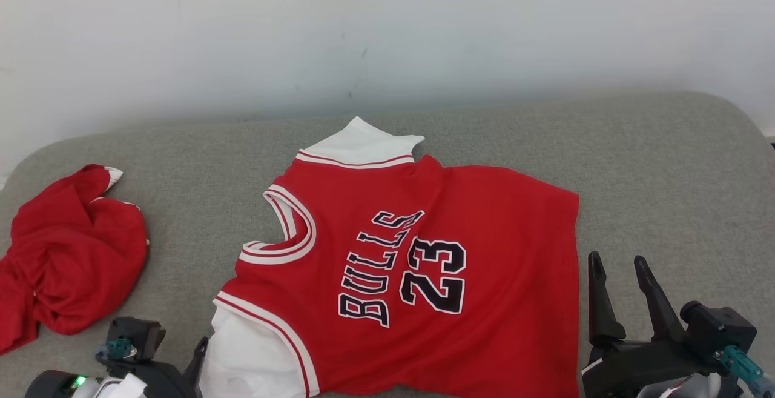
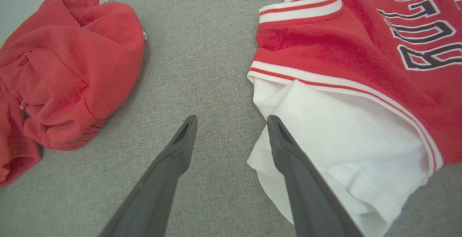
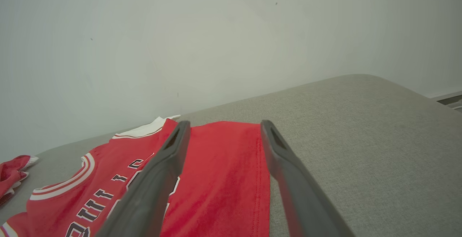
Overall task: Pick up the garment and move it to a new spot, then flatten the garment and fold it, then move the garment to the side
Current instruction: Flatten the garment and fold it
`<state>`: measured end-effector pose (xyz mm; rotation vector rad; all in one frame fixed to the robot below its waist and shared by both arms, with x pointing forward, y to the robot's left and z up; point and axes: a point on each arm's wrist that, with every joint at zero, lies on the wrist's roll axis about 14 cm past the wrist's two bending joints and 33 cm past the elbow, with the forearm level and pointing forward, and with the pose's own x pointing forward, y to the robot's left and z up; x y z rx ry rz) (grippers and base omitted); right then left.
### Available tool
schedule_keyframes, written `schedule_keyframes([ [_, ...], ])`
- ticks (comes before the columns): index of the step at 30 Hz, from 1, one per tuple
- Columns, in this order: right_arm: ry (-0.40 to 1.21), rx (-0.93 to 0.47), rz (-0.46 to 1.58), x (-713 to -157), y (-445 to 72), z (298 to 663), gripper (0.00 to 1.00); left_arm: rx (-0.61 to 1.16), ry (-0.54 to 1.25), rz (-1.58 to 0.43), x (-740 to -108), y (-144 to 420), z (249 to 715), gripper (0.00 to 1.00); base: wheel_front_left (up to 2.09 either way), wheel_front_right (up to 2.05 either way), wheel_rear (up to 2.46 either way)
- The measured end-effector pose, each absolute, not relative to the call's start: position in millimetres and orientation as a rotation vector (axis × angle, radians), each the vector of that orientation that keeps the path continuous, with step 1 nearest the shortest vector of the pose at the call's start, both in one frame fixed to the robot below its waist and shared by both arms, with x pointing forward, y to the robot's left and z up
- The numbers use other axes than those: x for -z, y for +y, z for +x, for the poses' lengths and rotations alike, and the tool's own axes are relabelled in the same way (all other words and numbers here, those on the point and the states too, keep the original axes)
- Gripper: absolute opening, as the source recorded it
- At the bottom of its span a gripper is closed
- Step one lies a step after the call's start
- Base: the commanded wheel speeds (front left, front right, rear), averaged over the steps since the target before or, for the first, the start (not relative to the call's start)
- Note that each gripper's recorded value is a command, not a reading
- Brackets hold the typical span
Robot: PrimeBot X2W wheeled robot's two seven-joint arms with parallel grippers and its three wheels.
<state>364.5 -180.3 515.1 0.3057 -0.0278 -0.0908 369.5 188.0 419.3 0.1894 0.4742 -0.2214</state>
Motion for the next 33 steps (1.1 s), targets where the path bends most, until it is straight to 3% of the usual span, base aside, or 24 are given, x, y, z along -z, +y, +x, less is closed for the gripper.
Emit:
schedule_keyframes([
  [18, 0.030, 0.127, 0.279, -497, -194, 383, 1.00, 0.348, 0.758, 0.283, -360, 174, 373, 1.00, 0.00, 0.00, 0.00],
  [33, 0.046, 0.101, 0.278, -492, -185, 386, 1.00, 0.346, 0.856, 0.290, -359, 181, 354, 1.00, 0.00, 0.00, 0.00],
])
